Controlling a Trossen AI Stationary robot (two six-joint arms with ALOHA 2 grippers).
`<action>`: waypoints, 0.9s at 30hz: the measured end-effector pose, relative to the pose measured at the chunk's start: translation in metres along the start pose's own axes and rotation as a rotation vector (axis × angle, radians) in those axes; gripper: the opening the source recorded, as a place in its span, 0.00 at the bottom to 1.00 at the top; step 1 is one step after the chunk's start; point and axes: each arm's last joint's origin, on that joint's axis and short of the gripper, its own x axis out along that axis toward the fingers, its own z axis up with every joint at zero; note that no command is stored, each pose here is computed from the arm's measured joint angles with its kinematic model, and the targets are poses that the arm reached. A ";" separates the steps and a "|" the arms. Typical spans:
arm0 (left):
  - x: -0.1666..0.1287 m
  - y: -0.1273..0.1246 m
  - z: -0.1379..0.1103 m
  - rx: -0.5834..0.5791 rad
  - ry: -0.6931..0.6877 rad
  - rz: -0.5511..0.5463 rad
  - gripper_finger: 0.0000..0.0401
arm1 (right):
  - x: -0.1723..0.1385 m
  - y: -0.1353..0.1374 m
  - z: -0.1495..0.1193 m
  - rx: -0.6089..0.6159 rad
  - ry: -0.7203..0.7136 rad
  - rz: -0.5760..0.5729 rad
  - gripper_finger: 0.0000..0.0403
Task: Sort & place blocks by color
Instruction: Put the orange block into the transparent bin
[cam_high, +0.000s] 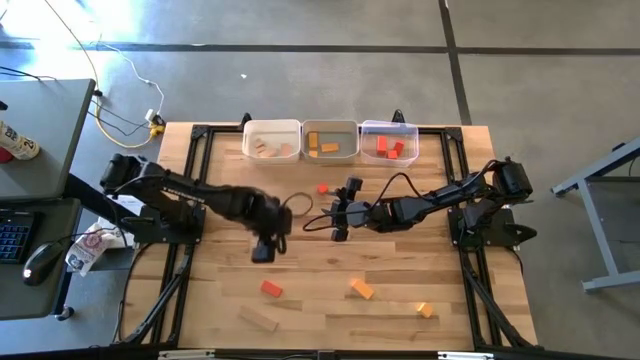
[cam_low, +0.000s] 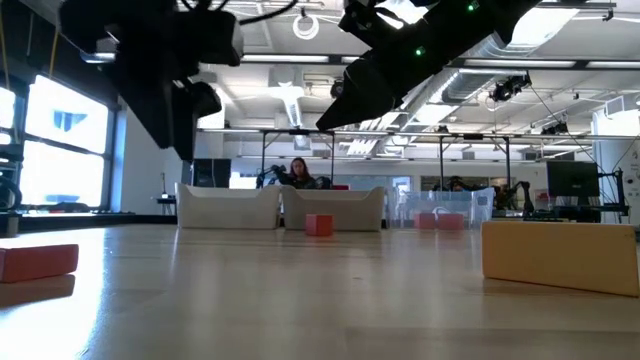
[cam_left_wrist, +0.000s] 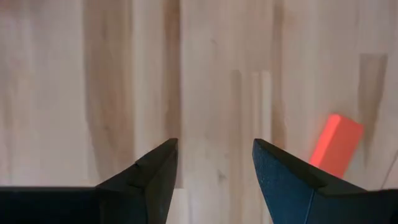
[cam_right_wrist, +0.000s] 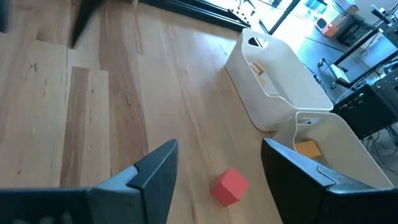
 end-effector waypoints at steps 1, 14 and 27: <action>0.000 -0.006 -0.001 0.004 0.000 0.006 0.49 | 0.000 0.000 0.000 0.002 0.000 0.000 0.54; -0.001 -0.072 -0.018 0.093 -0.058 0.037 0.49 | 0.000 0.000 0.000 0.007 0.003 0.000 0.54; 0.001 -0.108 -0.033 0.081 -0.140 -0.008 0.49 | 0.000 0.000 0.000 0.008 0.003 -0.001 0.54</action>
